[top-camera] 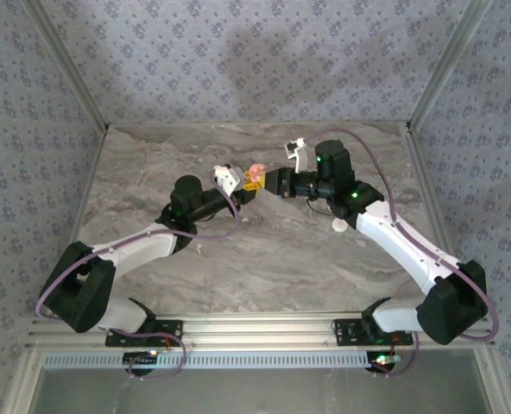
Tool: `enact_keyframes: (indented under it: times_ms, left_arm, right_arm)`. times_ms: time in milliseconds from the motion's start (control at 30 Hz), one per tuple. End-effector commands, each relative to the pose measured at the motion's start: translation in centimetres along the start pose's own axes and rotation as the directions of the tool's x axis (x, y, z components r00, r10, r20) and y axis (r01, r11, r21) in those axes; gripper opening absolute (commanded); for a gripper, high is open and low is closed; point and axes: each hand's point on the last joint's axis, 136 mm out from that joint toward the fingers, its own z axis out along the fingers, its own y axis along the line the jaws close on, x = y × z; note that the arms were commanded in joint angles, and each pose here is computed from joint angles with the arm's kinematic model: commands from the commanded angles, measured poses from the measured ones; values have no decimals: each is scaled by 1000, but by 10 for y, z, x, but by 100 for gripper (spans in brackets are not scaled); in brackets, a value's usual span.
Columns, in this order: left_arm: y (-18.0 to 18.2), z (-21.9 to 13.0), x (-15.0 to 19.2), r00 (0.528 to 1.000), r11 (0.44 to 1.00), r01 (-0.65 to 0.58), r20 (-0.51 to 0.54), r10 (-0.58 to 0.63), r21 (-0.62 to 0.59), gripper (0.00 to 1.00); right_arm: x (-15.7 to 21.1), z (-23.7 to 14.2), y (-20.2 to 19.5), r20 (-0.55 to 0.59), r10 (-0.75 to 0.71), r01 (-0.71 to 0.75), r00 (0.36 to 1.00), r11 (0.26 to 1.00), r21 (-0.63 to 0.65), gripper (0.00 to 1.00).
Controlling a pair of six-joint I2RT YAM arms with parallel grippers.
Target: Insert the wireless bluetooth earbuds into the charging case
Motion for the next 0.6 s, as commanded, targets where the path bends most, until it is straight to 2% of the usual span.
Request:
enact_keyframes:
  times_ms: [0, 567]
  left_arm:
    - [-2, -2, -26, 998, 1000, -28, 59, 28, 3, 12]
    - [-3, -4, -27, 998, 999, -37, 55, 37, 4, 12]
  right_arm:
    - [-13, -2, 17, 21, -14, 15, 1000, 999, -36, 20]
    - [-10, 11, 16, -3, -12, 12, 1000, 999, -47, 20]
